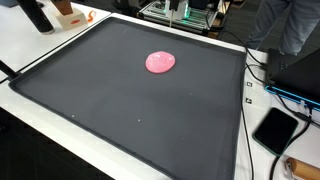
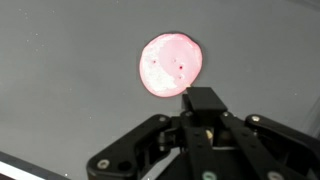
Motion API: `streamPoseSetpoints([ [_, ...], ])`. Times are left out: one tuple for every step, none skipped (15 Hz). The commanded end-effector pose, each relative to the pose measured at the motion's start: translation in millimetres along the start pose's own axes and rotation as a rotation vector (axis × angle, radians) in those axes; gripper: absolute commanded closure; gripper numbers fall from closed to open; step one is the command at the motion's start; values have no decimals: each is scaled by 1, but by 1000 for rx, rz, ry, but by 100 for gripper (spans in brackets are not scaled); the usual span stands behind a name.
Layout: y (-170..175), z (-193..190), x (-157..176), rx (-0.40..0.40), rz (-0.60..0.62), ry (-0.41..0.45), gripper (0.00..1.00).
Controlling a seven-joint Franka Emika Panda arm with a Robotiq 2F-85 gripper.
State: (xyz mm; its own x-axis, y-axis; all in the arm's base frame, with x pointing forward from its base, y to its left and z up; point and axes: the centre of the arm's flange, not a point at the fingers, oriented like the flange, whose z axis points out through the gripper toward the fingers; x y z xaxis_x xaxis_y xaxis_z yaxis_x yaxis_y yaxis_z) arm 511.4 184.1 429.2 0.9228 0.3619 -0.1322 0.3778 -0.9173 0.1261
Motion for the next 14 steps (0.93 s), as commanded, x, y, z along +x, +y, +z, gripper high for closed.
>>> streamPoseSetpoints([
  [-8, -15, -7, 9, 0, -5, 97],
  [-3, -7, -1, -3, -6, 5, 97],
  [-4, -9, -1, -3, -7, 9, 87],
  [-4, -10, -1, -3, -7, 10, 87],
  [-4, -9, 0, -3, -7, 9, 87],
  [-4, -8, 0, -3, -6, 8, 87],
  [-4, -8, 0, -3, -6, 7, 87],
  [-4, -8, 0, -3, -6, 7, 87],
  [-4, -8, 0, -3, -7, 7, 87],
  [-4, -8, 0, -3, -6, 7, 87],
  [-4, -8, 0, -3, -6, 7, 97],
  [1, -7, 0, 7, 1, 8, 97],
  [7, -5, 0, 32, 8, 5, 97],
  [13, -3, 0, 38, 16, 6, 97],
])
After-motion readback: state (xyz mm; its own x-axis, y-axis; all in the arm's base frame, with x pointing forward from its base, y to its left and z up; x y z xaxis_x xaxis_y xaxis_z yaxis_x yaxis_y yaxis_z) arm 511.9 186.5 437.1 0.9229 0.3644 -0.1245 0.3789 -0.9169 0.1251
